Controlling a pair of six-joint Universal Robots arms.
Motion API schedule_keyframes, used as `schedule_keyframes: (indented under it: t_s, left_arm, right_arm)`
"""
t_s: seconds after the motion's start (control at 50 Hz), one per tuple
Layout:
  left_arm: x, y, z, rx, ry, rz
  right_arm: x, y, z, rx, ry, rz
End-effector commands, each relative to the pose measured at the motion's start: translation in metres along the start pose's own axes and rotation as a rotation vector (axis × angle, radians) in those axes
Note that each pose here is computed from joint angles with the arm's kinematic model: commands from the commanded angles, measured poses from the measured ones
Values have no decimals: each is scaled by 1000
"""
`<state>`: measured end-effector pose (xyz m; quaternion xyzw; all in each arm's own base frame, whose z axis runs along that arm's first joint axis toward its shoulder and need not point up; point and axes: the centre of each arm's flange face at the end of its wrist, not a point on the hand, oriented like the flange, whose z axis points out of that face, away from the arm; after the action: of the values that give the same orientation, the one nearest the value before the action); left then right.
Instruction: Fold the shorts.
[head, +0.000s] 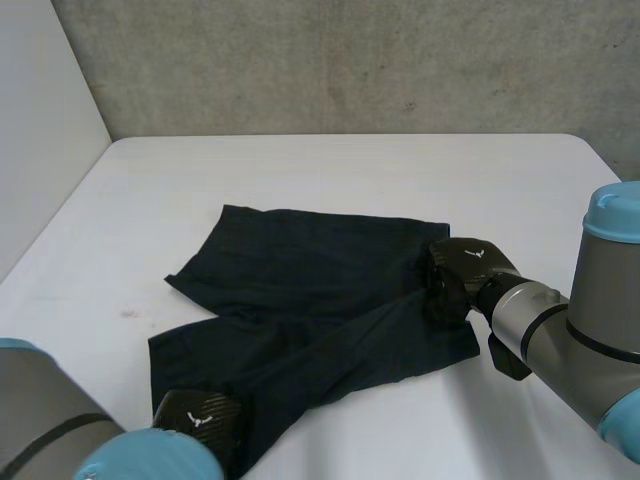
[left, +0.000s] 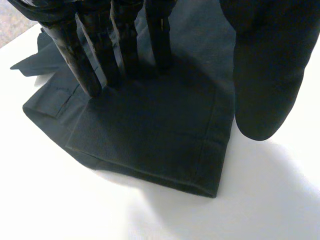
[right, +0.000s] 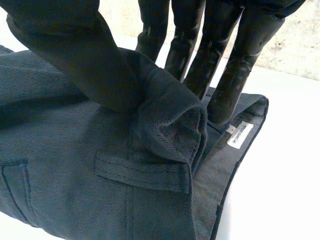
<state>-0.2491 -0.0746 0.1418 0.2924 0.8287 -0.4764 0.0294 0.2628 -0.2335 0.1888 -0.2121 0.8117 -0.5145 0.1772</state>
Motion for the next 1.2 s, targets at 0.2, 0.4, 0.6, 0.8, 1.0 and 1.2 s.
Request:
schedule_keyframes:
  t_s: [0.2, 0.4, 0.6, 0.8, 1.0, 1.2]
  left_arm:
    - [10, -2, 23, 61, -12, -40]
    - [7, 4, 31, 29, -25, -42]
    - [8, 5, 40, 66, 7, -79]
    - [-7, -16, 27, 137, -4, -95]
    - [-74, -72, -5, 243, -58, -76]
    - [-115, -104, 19, 282, 22, -65]
  right_arm:
    - [2, 3, 0, -7, 4, 3]
    - [4, 4, 0, -8, 7, 6]
    - [3, 4, 0, -8, 6, 5]
    - [5, 2, -2, -3, 9, 4]
    - [-3, -11, -32, 5, -19, -161]
    - [-9, -29, -50, 58, -39, -307]
